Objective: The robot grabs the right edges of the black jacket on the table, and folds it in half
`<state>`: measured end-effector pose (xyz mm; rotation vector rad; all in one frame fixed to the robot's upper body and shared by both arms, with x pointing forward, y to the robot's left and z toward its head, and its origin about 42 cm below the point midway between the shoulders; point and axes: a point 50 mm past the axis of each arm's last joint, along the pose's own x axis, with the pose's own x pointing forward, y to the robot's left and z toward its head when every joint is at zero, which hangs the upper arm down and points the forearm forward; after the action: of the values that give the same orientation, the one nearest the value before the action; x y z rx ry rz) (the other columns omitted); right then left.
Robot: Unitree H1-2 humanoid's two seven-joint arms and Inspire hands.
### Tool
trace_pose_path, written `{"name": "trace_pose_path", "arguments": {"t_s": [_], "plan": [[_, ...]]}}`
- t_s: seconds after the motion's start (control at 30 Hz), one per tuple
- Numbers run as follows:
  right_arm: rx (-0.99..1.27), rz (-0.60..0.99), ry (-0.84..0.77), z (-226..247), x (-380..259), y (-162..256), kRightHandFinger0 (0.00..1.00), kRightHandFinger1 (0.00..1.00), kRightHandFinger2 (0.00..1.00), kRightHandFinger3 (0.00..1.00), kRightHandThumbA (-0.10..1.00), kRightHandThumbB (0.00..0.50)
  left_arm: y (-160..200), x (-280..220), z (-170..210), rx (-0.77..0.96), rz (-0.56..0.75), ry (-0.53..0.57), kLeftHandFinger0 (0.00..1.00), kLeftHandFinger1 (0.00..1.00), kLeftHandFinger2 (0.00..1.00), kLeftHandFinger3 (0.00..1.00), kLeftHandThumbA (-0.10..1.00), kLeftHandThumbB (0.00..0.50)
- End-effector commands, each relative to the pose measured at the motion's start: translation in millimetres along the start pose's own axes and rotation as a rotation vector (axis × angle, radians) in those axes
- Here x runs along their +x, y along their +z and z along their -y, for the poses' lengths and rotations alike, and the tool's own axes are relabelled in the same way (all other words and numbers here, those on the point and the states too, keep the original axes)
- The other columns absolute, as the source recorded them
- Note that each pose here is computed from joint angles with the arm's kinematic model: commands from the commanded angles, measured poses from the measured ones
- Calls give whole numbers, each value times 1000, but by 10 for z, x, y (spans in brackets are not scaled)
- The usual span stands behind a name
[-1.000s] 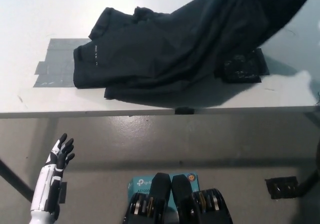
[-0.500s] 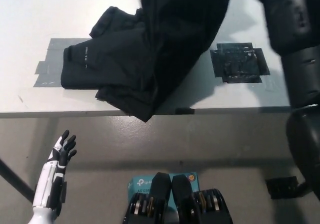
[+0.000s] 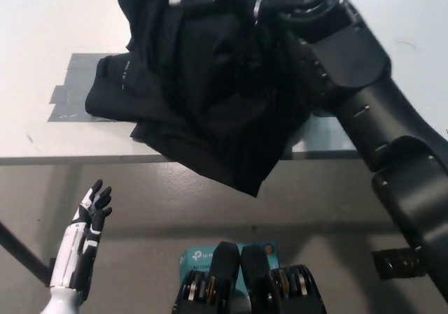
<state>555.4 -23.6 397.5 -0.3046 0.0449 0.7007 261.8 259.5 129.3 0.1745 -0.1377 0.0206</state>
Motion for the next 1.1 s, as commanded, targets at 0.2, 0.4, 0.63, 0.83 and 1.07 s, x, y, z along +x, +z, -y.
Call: {"name": "trace_pose_path", "arguments": {"t_s": [0.2,0.4,0.63,0.83,1.07], "plan": [[-307,182,3,-632,327,795,0,392,822,842,-100,164,135,29,30,44,51,-50,1000,1000,1000,1000,956,54],[-270,186,-60,-906,447,696,98,553,860,734,-100,176,153,87,109,56,59,-65,1000,1000,1000,1000,929,35],[-226,72,63,-1046,476,691,989,1000,1000,1000,459,366,154,123,115,63,59,-69,1000,1000,1000,1000,918,45],[-325,7,108,-820,416,621,1000,1000,1000,1000,692,493,169,154,113,62,67,-82,1000,1000,1000,1000,914,56],[-356,8,107,-584,344,673,1000,1000,1000,1000,803,497,164,156,95,76,64,-84,1000,1000,1000,1000,913,60]]}}
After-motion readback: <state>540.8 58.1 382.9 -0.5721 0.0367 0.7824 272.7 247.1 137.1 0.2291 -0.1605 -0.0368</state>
